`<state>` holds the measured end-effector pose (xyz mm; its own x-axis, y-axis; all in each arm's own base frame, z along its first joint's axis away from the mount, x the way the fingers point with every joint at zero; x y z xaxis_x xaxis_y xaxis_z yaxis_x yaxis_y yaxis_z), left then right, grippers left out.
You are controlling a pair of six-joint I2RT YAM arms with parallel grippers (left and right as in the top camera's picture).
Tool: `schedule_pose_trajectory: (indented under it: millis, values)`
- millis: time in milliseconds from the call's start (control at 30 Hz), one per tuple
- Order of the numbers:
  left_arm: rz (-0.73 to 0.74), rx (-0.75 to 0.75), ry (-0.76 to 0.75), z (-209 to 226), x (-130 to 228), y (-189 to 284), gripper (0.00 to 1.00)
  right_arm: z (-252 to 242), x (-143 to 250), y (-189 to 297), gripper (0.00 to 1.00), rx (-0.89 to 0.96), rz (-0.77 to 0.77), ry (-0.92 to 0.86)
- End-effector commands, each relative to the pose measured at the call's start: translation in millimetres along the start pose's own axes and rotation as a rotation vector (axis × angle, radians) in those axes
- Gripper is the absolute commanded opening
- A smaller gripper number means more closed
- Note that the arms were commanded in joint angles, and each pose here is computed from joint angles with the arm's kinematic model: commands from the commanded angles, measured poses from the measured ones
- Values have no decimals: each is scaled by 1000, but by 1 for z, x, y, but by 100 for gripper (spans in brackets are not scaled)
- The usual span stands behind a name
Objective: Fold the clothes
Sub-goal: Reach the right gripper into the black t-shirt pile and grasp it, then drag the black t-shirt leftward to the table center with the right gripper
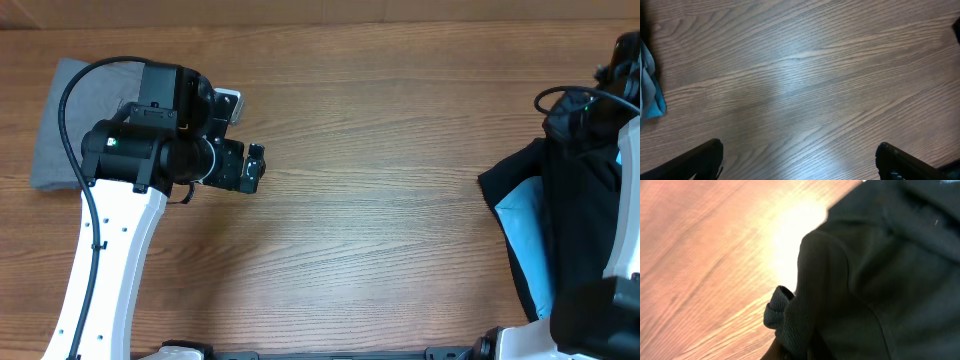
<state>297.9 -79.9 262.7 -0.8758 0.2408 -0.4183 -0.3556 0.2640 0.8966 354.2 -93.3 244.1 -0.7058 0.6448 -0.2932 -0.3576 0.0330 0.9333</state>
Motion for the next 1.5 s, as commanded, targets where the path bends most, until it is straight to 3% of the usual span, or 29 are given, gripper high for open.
schedule_pose_trajectory:
  millis: [0, 233, 467, 600, 867, 933, 1000, 1033, 1067, 1100, 1167, 1367, 1467]
  values:
    - [-15, -7, -16, 1, -5, 5, 100, 35, -5, 44, 4, -129, -97, 73]
    - [-4, -9, -14, 2, -2, 5, 100, 95, 4, 88, 4, -321, -157, 215]
    - [-5, -41, -4, 7, -2, 6, 100, 163, 51, 96, 4, -463, -104, 372]
    - [-40, -54, 56, 14, -9, 18, 100, 204, 87, 102, 4, -540, -75, 457]
    - [-191, -151, 108, 34, -28, 94, 100, 285, 205, 103, 4, -678, 74, 666]
    - [-211, -187, 114, 38, -28, 108, 100, 296, 236, 100, 11, -688, 115, 729]
    - [-220, -218, 114, 41, -27, 118, 100, 301, 260, 100, 30, -682, 131, 778]
    - [-220, -233, 115, 42, -26, 121, 100, 301, 265, 100, 33, -668, 116, 792]
    - [-218, -243, 112, 43, -25, 123, 100, 301, 265, 100, 36, -653, 99, 793]
    - [-216, -251, 114, 44, -24, 125, 100, 295, 256, 98, 46, -596, 53, 745]
    - [-212, -246, 114, 43, -24, 124, 100, 279, 225, 98, 52, -509, -36, 666]
    - [-197, -126, 88, 28, -29, 112, 100, 233, 145, 96, 61, -406, -117, 486]
    - [-152, -57, 69, 20, -30, 94, 98, 212, 123, 73, 57, -351, -37, 410]
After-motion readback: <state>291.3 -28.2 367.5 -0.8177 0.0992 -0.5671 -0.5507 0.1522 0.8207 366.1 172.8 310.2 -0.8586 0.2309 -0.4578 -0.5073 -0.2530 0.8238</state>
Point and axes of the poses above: each gripper's point midway between its finger pads, its own y axis back along the fingers, its own z axis along the line the jaws close on, x = y × z, the point moved 2 cm from there along y, back along the fingers, and after that the axes turned 4 degrees about -y, right-handed, at the moved point
